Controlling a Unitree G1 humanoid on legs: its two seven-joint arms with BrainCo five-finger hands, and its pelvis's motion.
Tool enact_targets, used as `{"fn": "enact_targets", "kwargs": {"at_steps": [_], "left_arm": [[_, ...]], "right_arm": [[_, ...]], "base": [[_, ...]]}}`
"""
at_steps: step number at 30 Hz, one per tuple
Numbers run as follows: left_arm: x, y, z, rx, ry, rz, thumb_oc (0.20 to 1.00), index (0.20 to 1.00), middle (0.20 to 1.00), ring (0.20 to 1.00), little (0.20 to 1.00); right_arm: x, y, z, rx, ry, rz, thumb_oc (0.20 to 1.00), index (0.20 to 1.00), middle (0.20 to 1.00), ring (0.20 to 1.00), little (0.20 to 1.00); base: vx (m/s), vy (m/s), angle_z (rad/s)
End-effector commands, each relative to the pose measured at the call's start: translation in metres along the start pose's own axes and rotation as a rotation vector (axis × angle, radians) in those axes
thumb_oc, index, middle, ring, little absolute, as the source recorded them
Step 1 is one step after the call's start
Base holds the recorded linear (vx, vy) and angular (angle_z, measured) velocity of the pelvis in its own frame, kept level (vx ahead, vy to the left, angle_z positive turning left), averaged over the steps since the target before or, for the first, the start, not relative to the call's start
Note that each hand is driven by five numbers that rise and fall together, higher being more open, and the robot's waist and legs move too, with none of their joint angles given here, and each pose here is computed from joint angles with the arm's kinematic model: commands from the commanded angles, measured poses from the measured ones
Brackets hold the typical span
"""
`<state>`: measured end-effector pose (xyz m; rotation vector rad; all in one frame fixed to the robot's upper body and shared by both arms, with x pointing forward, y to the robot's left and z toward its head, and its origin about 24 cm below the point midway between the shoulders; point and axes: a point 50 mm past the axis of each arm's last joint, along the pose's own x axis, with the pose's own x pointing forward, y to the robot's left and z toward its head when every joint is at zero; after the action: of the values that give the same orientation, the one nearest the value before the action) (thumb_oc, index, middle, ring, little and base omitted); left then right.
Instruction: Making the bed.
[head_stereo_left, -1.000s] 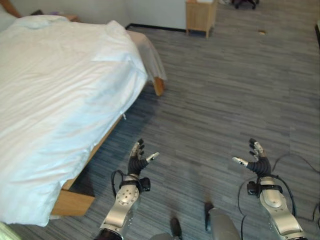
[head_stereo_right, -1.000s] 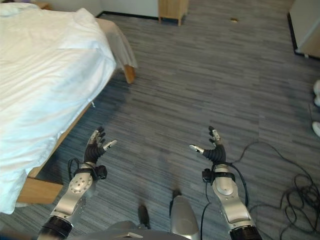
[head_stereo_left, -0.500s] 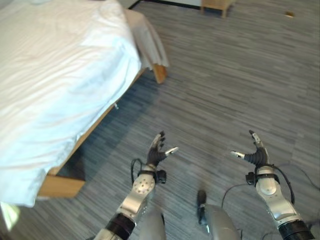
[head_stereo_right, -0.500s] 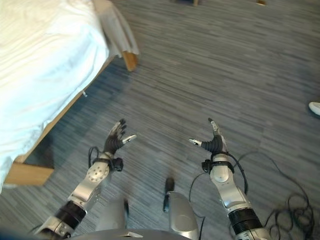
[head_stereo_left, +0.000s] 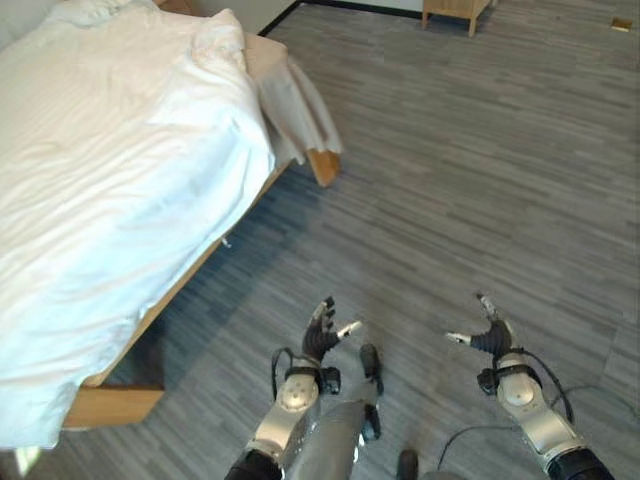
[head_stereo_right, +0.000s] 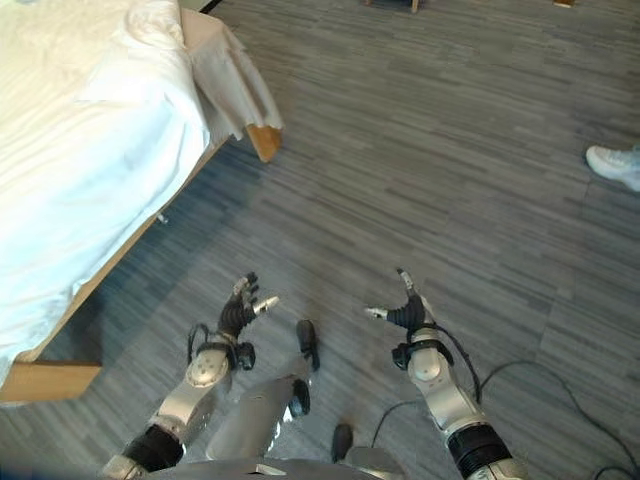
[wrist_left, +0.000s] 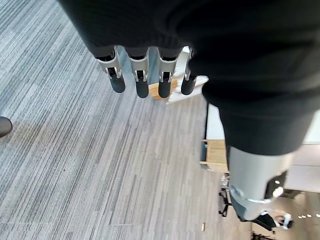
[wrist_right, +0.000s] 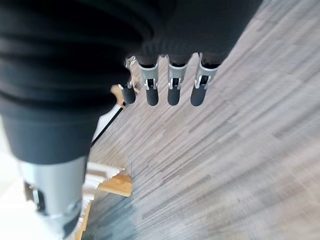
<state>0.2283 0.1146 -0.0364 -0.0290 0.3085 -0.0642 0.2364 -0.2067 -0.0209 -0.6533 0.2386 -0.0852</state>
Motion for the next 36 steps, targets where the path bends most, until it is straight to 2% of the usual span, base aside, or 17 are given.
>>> {"fn": "enact_targets", "kwargs": {"at_steps": [1, 9, 10, 11, 12, 13, 14, 15, 16, 20, 24, 28, 36], "left_arm": [[0.009, -0.012, 0.041, -0.01, -0.168, -0.087, 1.0, 1.0, 1.0, 1.0, 1.0], [0.014, -0.015, 0.047, 0.031, -0.189, -0.094, 1.0, 1.0, 1.0, 1.0, 1.0], [0.014, -0.015, 0.047, 0.035, -0.187, -0.1, 1.0, 1.0, 1.0, 1.0, 1.0], [0.014, -0.017, 0.049, 0.041, -0.19, -0.127, 1.0, 1.0, 1.0, 1.0, 1.0], [0.015, -0.014, 0.052, 0.037, -0.203, -0.108, 1.0, 1.0, 1.0, 1.0, 1.0], [0.016, -0.014, 0.052, 0.056, -0.207, -0.099, 1.0, 1.0, 1.0, 1.0, 1.0], [0.016, -0.014, 0.051, 0.055, -0.207, -0.1, 1.0, 1.0, 1.0, 1.0, 1.0], [0.021, -0.01, 0.06, 0.056, -0.229, -0.09, 1.0, 1.0, 1.0, 1.0, 1.0], [0.021, -0.01, 0.061, 0.069, -0.237, -0.099, 1.0, 1.0, 1.0, 1.0, 1.0], [0.022, -0.009, 0.059, 0.042, -0.222, -0.109, 1.0, 1.0, 1.0, 1.0, 1.0], [0.015, -0.008, 0.047, -0.041, -0.168, -0.121, 1.0, 1.0, 1.0, 1.0, 1.0], [0.015, -0.007, 0.051, -0.039, -0.179, -0.121, 1.0, 1.0, 1.0, 1.0, 1.0], [0.009, -0.01, 0.038, -0.048, -0.13, -0.136, 1.0, 1.0, 1.0, 1.0, 1.0]], "right_arm": [[0.0, -0.006, 0.017, 0.041, -0.084, -0.045, 1.0, 1.0, 1.0, 1.0, 1.0], [-0.005, 0.004, 0.006, 0.033, -0.04, -0.011, 1.0, 1.0, 1.0, 1.0, 1.0], [0.003, -0.014, 0.002, 0.093, -0.006, -0.041, 1.0, 1.0, 1.0, 1.0, 1.0], [-0.001, -0.042, -0.004, -0.065, -0.023, -0.123, 1.0, 1.0, 1.0, 1.0, 1.0], [-0.006, -0.053, -0.004, -0.112, -0.031, -0.144, 1.0, 1.0, 1.0, 1.0, 1.0], [-0.01, -0.059, 0.009, -0.055, -0.116, -0.143, 1.0, 1.0, 1.0, 1.0, 1.0], [-0.011, -0.059, 0.009, -0.055, -0.116, -0.143, 1.0, 1.0, 1.0, 1.0, 1.0], [-0.007, -0.06, 0.017, 0.098, -0.136, -0.155, 1.0, 1.0, 1.0, 1.0, 1.0], [-0.006, -0.061, 0.02, 0.107, -0.148, -0.153, 1.0, 1.0, 1.0, 1.0, 1.0], [-0.002, -0.055, 0.035, 0.099, -0.213, -0.109, 1.0, 1.0, 1.0, 1.0, 1.0], [-0.007, -0.05, 0.024, 0.095, -0.166, -0.048, 1.0, 1.0, 1.0, 1.0, 1.0], [-0.006, -0.055, 0.02, 0.116, -0.133, -0.067, 1.0, 1.0, 1.0, 1.0, 1.0], [-0.01, -0.051, 0.008, 0.131, -0.075, -0.045, 1.0, 1.0, 1.0, 1.0, 1.0]], "base": [[0.4, 0.191, -0.12], [0.37, 0.051, 0.65], [0.64, -0.195, 1.2], [0.46, -0.191, 1.07], [0.5, -0.169, 1.28], [0.3, -0.075, 1.23], [0.49, -0.187, 1.35], [0.43, -0.199, 1.24], [0.56, -0.276, 1.59], [0.36, -0.241, 0.96], [0.3, -0.259, 0.37], [0.19, -0.279, 0.09], [0.37, 0.009, -0.03]]}}
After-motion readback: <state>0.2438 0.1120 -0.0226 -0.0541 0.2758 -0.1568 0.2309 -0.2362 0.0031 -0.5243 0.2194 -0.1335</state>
